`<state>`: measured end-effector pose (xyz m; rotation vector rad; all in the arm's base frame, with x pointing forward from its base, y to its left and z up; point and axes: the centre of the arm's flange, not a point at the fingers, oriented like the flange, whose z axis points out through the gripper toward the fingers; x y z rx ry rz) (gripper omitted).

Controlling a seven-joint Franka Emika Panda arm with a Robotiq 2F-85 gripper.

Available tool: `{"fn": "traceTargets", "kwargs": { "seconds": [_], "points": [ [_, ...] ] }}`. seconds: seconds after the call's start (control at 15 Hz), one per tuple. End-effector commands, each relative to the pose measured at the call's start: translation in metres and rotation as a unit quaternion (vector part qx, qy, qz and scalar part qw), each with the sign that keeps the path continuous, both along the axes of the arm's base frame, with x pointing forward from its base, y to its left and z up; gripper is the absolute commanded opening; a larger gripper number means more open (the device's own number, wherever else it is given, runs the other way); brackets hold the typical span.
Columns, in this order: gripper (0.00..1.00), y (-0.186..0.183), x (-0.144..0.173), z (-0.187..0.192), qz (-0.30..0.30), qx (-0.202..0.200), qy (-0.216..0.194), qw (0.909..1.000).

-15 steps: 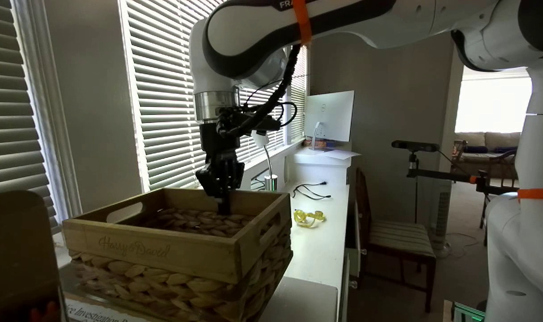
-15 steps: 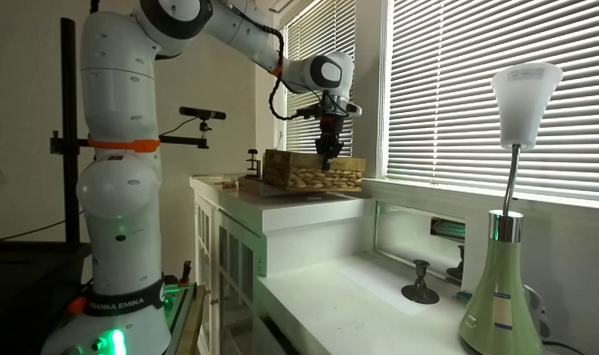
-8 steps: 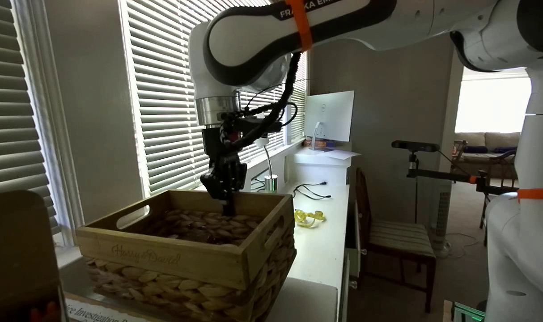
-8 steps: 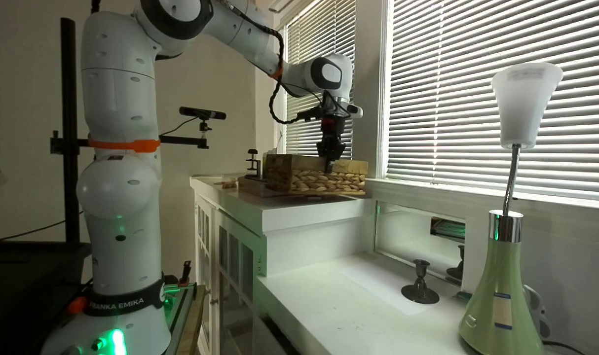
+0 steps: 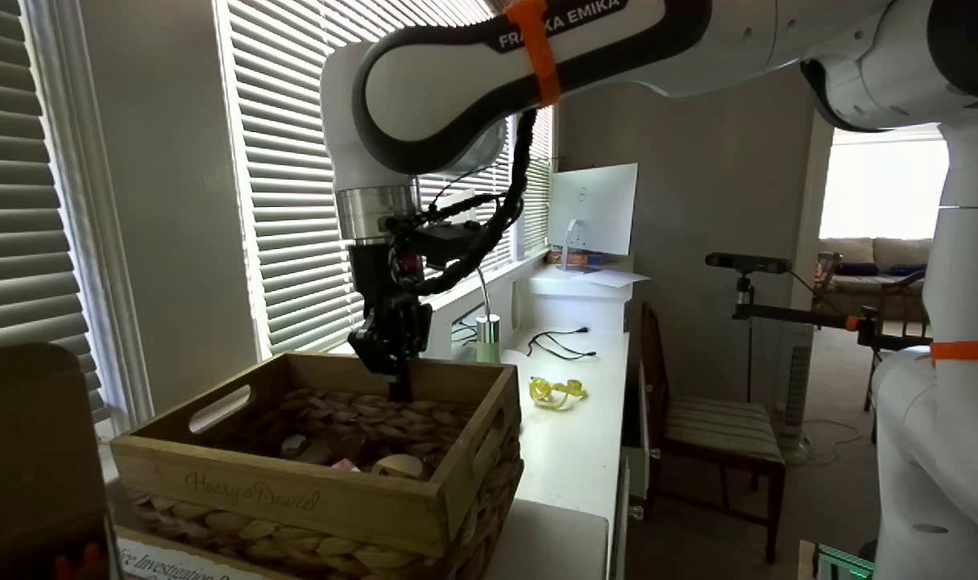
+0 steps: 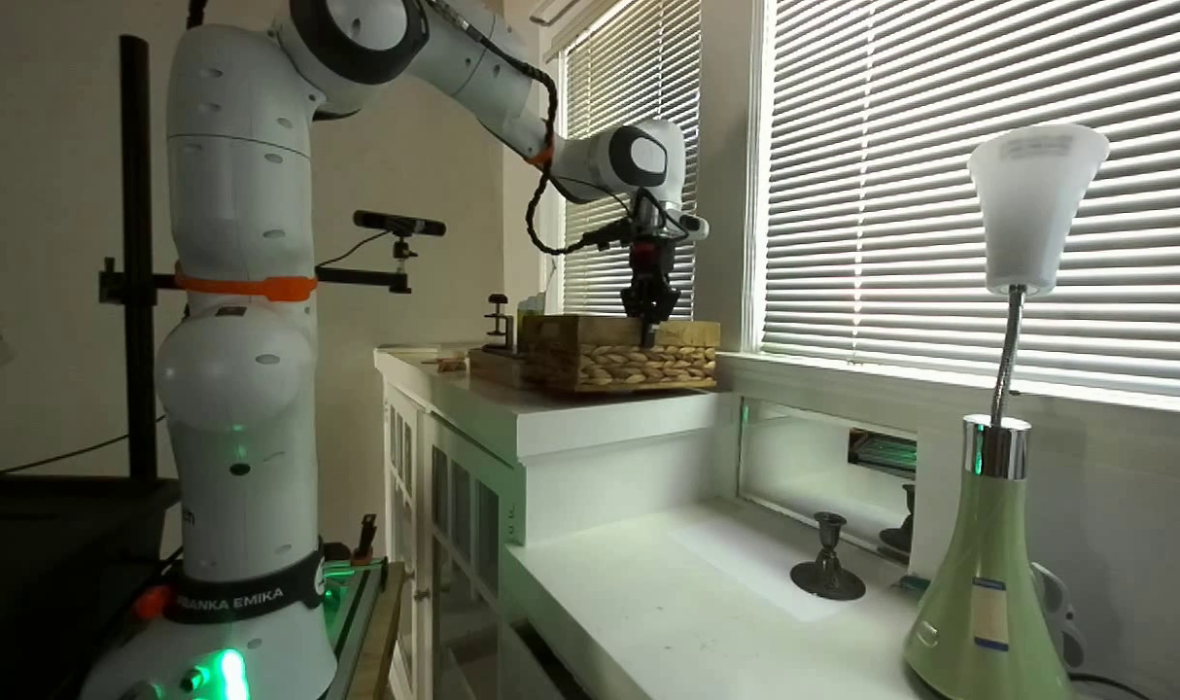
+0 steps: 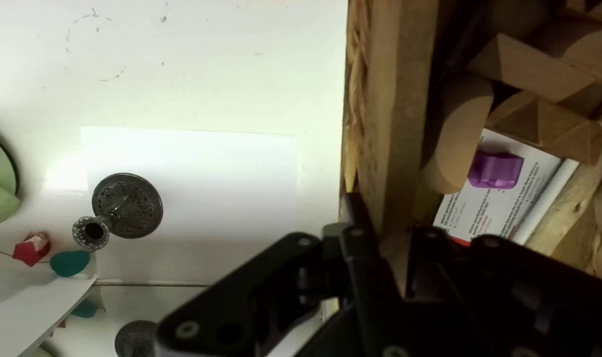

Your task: Pick up the basket and put it on top of the cabinet

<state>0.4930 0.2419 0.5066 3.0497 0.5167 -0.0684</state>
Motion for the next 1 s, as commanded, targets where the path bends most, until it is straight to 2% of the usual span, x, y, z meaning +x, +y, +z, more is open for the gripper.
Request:
{"fn": "traceTargets", "kwargs": {
  "seconds": [0.0,0.67,0.73,0.8,0.93],
  "points": [
    [0.03,0.0056,0.0011,0.0021,0.01,0.005,-0.015,0.9998],
    [0.03,0.0102,0.0085,-0.0033,0.017,0.036,-0.008,0.9992],
    [0.39,0.0099,0.0095,-0.004,0.019,0.036,-0.004,0.9992],
    [0.4,0.0097,0.0098,-0.0037,0.022,0.037,-0.001,0.9991],
    [0.55,0.0094,0.0084,0.0012,0.025,0.044,0.001,0.9987]
  ]
}}
